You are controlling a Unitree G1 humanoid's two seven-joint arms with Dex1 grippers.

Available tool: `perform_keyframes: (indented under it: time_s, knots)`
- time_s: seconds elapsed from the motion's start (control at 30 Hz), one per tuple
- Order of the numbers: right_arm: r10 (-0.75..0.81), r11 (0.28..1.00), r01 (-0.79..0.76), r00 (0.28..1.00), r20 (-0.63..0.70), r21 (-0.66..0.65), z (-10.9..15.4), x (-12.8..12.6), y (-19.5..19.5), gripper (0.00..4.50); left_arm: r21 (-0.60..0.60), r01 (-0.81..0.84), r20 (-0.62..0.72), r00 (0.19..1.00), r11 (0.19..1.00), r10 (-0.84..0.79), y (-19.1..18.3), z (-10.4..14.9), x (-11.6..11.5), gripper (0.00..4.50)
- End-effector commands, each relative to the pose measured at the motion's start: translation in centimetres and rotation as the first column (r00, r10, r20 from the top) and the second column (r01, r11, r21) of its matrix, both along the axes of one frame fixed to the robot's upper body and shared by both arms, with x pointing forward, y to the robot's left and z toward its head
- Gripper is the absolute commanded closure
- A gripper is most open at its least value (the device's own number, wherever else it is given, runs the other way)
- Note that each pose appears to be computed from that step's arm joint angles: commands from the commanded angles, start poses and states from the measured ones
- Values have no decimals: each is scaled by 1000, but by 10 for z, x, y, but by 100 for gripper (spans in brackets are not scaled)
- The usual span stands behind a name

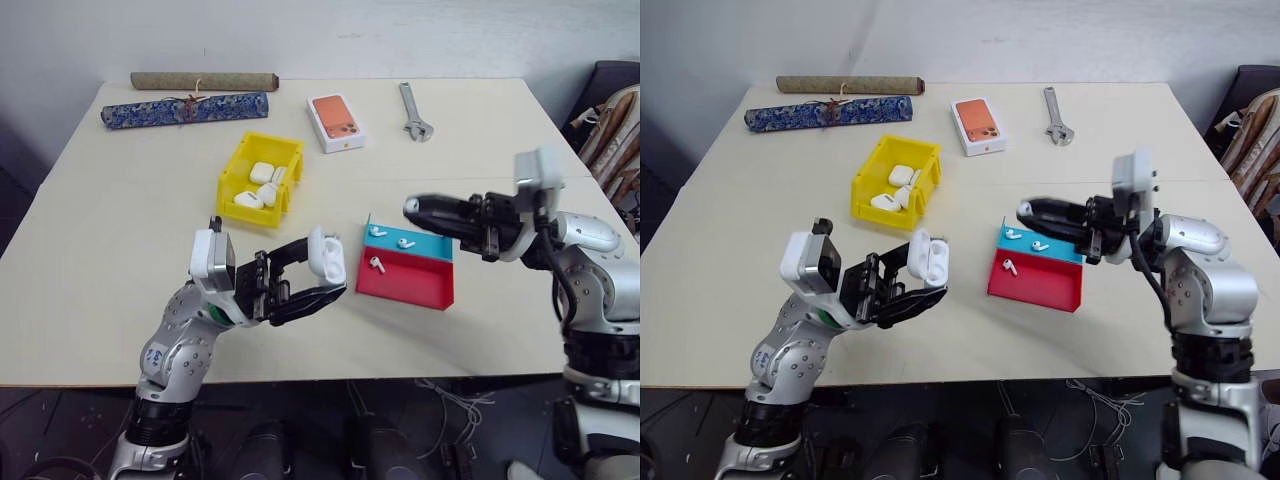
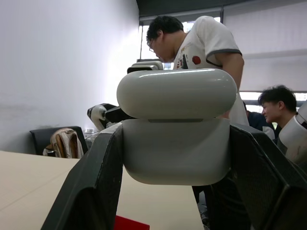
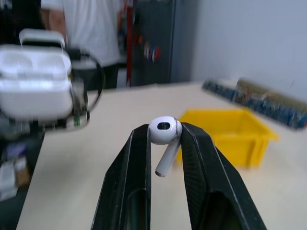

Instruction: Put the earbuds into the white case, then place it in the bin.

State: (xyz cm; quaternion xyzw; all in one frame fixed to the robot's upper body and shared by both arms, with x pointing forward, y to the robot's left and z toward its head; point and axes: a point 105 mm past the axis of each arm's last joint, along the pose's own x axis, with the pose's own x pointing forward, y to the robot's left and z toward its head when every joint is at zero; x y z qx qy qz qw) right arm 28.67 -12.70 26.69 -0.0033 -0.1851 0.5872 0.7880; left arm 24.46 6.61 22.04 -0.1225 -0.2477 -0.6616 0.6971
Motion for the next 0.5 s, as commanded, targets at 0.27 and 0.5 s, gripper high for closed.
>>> perform_keyframes:
  time_s: [0.27,0.5]
  knots:
    - [88,983,-112,983,158,145,22,-41,46,402,-60,57,27,998,997,-56,-15,14,10,170]
    - [107,981,-133,979,174,142,16,-39,59,402,-56,79,26,997,995,-78,-20,14,7,170]
